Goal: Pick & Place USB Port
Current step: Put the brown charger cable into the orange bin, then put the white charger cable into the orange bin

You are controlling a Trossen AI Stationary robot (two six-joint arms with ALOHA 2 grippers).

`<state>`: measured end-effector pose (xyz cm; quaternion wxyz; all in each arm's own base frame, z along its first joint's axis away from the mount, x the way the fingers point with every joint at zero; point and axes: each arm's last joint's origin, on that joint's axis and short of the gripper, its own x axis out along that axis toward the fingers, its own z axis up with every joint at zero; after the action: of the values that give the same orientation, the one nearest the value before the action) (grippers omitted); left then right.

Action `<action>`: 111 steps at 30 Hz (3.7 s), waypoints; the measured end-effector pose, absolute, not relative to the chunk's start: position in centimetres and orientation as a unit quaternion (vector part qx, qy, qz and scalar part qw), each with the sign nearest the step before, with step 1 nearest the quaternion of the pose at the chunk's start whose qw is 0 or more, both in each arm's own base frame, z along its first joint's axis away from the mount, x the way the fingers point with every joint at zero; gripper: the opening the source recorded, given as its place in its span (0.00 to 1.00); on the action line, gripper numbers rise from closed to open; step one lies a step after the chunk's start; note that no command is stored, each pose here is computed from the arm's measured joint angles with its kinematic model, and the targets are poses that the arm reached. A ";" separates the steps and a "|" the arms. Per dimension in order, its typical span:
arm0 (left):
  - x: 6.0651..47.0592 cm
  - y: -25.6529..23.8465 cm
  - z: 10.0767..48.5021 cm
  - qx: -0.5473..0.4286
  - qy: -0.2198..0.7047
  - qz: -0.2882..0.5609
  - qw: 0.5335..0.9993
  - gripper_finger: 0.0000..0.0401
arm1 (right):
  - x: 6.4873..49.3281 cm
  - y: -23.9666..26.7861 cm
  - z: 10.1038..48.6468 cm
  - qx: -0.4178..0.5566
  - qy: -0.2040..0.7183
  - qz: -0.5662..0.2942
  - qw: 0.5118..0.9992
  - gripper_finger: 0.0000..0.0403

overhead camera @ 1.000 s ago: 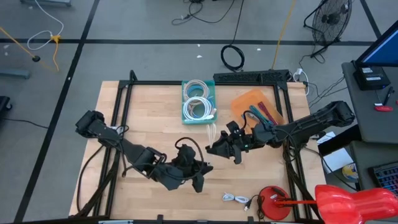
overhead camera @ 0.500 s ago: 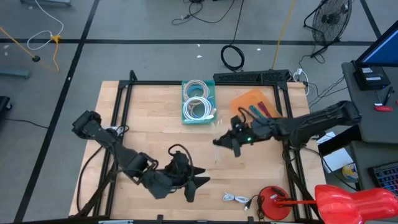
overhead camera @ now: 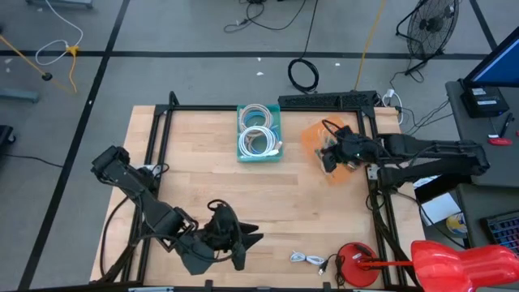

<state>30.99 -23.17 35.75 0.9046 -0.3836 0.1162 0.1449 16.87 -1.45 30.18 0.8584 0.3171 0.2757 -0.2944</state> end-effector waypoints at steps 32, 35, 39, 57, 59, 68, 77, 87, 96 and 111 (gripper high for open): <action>29.9 -24.5 36.0 -0.394 0.095 0.144 0.903 0.34 | 17.6 -6.3 21.4 0.157 0.511 -0.383 0.754 0.03; 29.8 -24.6 36.0 -0.395 0.091 0.147 0.902 0.34 | 16.8 -6.2 19.4 0.177 0.521 -0.377 0.745 0.03; 29.8 -24.6 36.0 -0.392 0.091 0.148 0.903 0.34 | 16.1 -5.8 17.7 0.196 0.523 -0.364 0.745 0.03; 29.9 -24.5 36.0 -0.395 0.090 0.150 0.902 0.34 | 14.5 -5.1 14.0 0.224 0.545 -0.330 0.738 0.03; 29.9 -24.5 36.0 -0.396 0.090 0.150 0.901 0.34 | 14.6 -5.1 14.0 0.221 0.544 -0.326 0.741 0.03; 30.0 -24.3 36.0 -0.400 0.088 0.153 0.899 0.34 | 14.6 -5.0 14.0 0.212 0.552 -0.304 0.747 0.07; 30.0 -24.3 36.0 -0.400 0.088 0.153 0.899 0.34 | 14.6 -4.9 14.1 0.231 0.548 -0.305 0.744 0.27; 30.4 -23.8 36.0 -0.399 0.085 0.161 0.899 0.34 | 17.2 -5.7 21.0 0.232 0.411 -0.286 0.834 0.35; 31.5 -22.7 36.1 -0.397 0.090 0.158 0.900 0.34 | 18.2 -4.4 29.4 0.357 0.175 -0.056 0.916 0.35; 32.1 -21.9 36.1 -0.380 0.091 0.162 0.906 0.34 | 16.7 7.3 30.1 0.389 0.272 0.192 0.859 0.35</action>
<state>32.11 -21.85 36.08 0.9061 -0.3798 0.0914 0.1624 16.68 7.31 30.09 0.8587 0.3893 0.2720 0.1924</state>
